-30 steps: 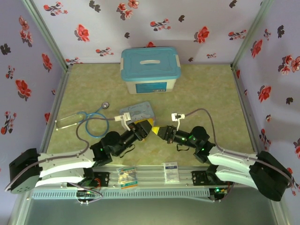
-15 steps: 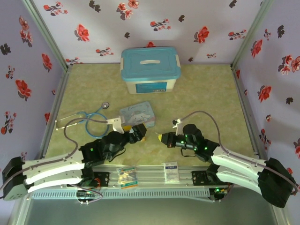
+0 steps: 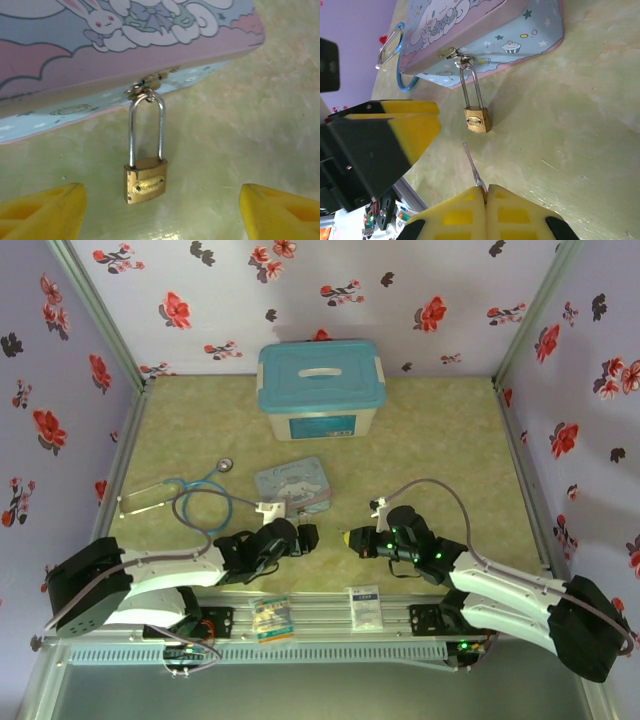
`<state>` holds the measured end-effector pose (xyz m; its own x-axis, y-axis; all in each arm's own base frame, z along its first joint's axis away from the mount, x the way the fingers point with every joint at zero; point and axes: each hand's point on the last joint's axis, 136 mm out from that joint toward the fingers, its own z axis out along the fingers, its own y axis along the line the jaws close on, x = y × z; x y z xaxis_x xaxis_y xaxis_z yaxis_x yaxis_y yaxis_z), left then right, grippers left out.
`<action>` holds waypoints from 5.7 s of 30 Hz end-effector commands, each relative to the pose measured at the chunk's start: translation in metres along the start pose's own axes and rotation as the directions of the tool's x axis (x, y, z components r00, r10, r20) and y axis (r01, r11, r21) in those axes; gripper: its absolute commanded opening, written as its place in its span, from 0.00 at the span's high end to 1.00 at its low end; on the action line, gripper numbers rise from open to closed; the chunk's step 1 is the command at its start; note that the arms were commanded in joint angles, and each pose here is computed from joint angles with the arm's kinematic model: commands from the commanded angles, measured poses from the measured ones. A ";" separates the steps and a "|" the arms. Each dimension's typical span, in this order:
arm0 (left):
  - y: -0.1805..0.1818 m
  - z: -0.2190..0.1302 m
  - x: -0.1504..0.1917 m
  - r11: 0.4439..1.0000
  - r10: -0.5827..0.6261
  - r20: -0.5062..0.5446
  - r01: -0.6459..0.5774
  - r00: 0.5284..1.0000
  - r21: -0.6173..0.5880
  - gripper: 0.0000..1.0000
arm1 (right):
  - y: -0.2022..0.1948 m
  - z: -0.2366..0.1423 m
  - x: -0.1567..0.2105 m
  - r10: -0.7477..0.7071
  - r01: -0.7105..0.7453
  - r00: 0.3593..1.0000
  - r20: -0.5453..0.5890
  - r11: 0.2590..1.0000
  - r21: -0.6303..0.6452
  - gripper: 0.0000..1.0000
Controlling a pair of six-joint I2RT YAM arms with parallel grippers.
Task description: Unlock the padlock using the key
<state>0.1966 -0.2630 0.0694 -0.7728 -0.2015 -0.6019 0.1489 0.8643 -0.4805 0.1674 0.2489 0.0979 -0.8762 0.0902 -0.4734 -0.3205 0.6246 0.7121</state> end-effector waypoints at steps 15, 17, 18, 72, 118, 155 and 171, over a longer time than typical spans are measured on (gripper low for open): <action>0.022 0.001 -0.033 0.999 -0.046 0.143 0.045 0.989 0.009 0.05 | -0.008 -0.006 -0.002 -0.014 0.013 0.999 0.051 1.000 0.011 1.00; 0.030 0.002 -0.037 0.998 -0.055 0.151 0.057 0.987 -0.009 0.03 | -0.009 -0.006 -0.001 -0.013 0.012 0.999 0.050 1.000 0.011 1.00; 0.038 0.002 -0.039 0.997 -0.074 0.158 0.078 0.985 -0.023 0.02 | -0.010 -0.006 -0.001 -0.012 0.012 0.999 0.051 1.000 0.013 1.00; 0.015 0.043 0.023 0.993 -0.018 -0.035 0.014 0.999 -0.118 0.76 | -0.019 0.005 0.006 0.034 -0.034 0.999 0.043 0.999 0.010 1.00; -0.024 0.023 -0.027 0.771 -0.591 0.115 0.516 0.799 0.373 1.00 | 0.018 0.079 0.020 0.467 -0.490 0.872 -0.147 0.839 -0.236 1.00; -0.018 0.027 -0.026 0.770 -0.597 0.137 0.518 0.790 0.373 1.00 | 0.013 0.075 0.014 0.492 -0.511 0.859 -0.138 0.812 -0.283 1.00; -0.020 0.024 -0.029 0.764 -0.599 0.129 0.516 0.790 0.387 1.00 | 0.020 0.077 0.002 0.478 -0.496 0.867 -0.138 0.809 -0.316 1.00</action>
<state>0.2234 -0.2829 0.0584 -0.6524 -0.7003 -0.2898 -0.0864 0.4486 -0.8895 0.1802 0.3182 0.0553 -0.9625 0.2691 0.0338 0.1052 0.2556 0.9611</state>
